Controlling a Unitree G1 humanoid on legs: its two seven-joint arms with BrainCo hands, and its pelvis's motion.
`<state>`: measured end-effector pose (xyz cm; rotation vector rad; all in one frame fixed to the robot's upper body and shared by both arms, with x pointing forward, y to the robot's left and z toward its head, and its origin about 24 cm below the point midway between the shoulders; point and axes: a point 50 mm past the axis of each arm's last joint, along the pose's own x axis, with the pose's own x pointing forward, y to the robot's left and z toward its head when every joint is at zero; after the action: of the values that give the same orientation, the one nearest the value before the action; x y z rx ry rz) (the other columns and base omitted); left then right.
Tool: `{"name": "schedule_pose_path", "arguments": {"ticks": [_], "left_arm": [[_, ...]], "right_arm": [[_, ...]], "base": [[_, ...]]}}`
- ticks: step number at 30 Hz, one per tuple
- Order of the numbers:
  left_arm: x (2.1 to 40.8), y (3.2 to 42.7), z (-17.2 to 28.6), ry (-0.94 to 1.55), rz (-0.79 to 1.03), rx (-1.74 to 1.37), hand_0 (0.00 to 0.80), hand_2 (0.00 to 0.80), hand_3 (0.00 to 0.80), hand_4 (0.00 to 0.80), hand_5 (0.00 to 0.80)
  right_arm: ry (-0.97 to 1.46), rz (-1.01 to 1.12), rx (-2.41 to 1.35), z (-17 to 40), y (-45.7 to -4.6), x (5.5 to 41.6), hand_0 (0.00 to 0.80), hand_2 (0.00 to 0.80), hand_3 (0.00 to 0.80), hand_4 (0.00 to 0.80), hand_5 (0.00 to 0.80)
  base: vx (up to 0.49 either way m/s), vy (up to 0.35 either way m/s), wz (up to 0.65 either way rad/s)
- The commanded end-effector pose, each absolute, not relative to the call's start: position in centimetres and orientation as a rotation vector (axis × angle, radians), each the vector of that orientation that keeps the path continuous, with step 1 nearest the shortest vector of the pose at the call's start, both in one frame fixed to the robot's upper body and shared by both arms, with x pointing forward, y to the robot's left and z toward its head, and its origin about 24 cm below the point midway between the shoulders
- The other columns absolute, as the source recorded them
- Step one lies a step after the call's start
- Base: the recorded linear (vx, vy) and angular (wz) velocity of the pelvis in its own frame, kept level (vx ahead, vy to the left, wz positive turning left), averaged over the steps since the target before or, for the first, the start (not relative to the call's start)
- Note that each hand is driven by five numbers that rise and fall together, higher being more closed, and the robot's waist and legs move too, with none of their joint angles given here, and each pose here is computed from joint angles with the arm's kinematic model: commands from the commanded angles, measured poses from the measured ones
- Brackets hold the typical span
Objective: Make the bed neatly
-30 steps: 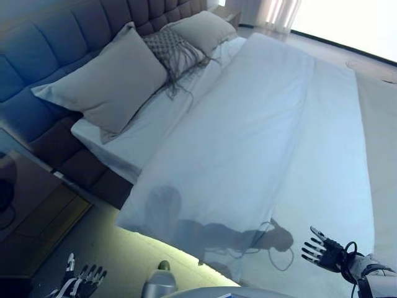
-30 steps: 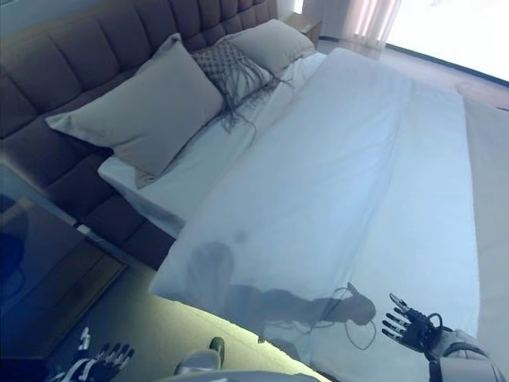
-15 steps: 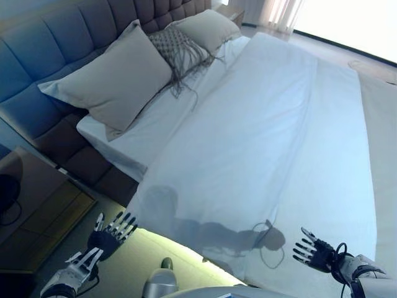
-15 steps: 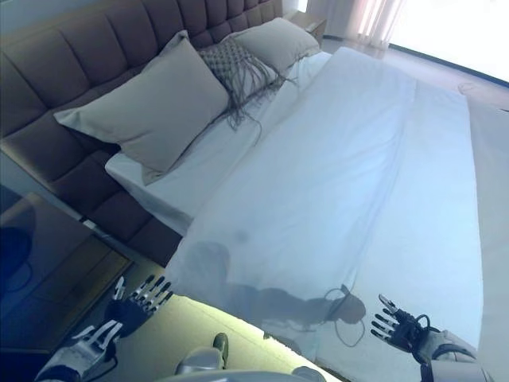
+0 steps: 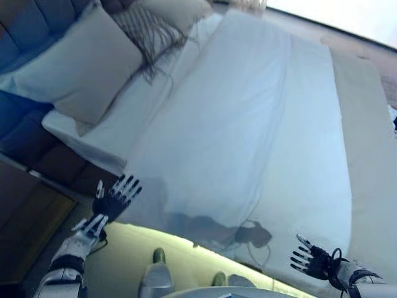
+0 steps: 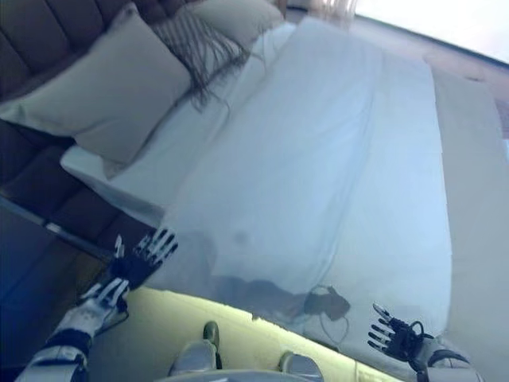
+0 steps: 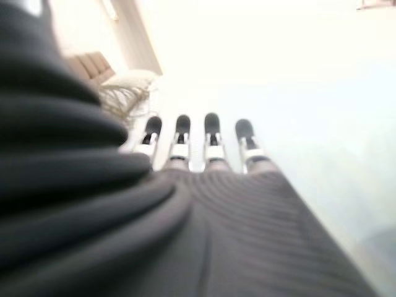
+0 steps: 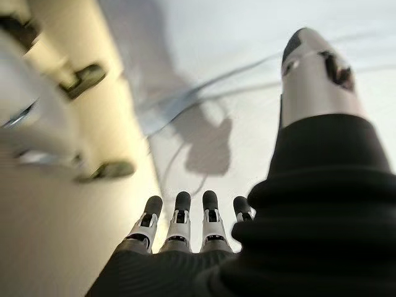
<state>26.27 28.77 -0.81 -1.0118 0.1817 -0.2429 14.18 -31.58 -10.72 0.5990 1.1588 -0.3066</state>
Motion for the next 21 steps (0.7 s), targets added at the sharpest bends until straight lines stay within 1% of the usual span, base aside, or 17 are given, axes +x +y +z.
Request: {"name": "schedule_pose_path", "arguments": {"ticks": [1, 4, 9, 11, 17, 21], "left_arm": [[30.3, 28.0, 3.5, 0.016, -0.33, -1.008, 0.0, 0.0, 0.0, 0.0, 0.0], [32.2, 27.5, 5.9, -0.057, -0.336, -1.029, 0.0, 0.0, 0.0, 0.0, 0.0], [33.5, 27.5, 6.9, -0.108, -0.269, -1.076, 0.0, 0.0, 0.0, 0.0, 0.0], [33.7, 27.9, 7.0, -0.133, -0.206, -1.101, 0.0, 0.0, 0.0, 0.0, 0.0], [33.6, 30.8, 7.4, -0.187, -0.001, -1.117, 0.0, 0.0, 0.0, 0.0, 0.0], [32.6, 33.6, 7.7, -0.21, 0.14, -1.117, 0.0, 0.0, 0.0, 0.0, 0.0]], "right_arm": [[1.047, -0.229, 0.55, -8.9, -31.0, 18.8, 0.0, 0.0, 0.0, 0.0, 0.0], [1.018, -0.169, 0.514, -7.7, -30.6, 21.1, 0.0, 0.0, 0.0, 0.0, 0.0], [0.982, -0.14, 0.473, -6.1, -31.6, 22.5, 0.0, 0.0, 0.0, 0.0, 0.0], [0.966, -0.142, 0.457, -5.6, -32.2, 22.7, 0.0, 0.0, 0.0, 0.0, 0.0], [0.935, -0.168, 0.439, -4.4, -34.4, 22.2, 0.0, 0.0, 0.0, 0.0, 0.0], [0.9, -0.197, 0.438, -3.5, -36.1, 21.7, 0.0, 0.0, 0.0, 0.0, 0.0]], "base": [[-0.188, -0.037, -0.12], [-0.123, 0.033, -0.15], [-0.05, 0.094, -0.06], [-0.054, 0.11, -0.01], [-0.036, 0.069, 0.04], [-0.037, 0.061, 0.04]]}}
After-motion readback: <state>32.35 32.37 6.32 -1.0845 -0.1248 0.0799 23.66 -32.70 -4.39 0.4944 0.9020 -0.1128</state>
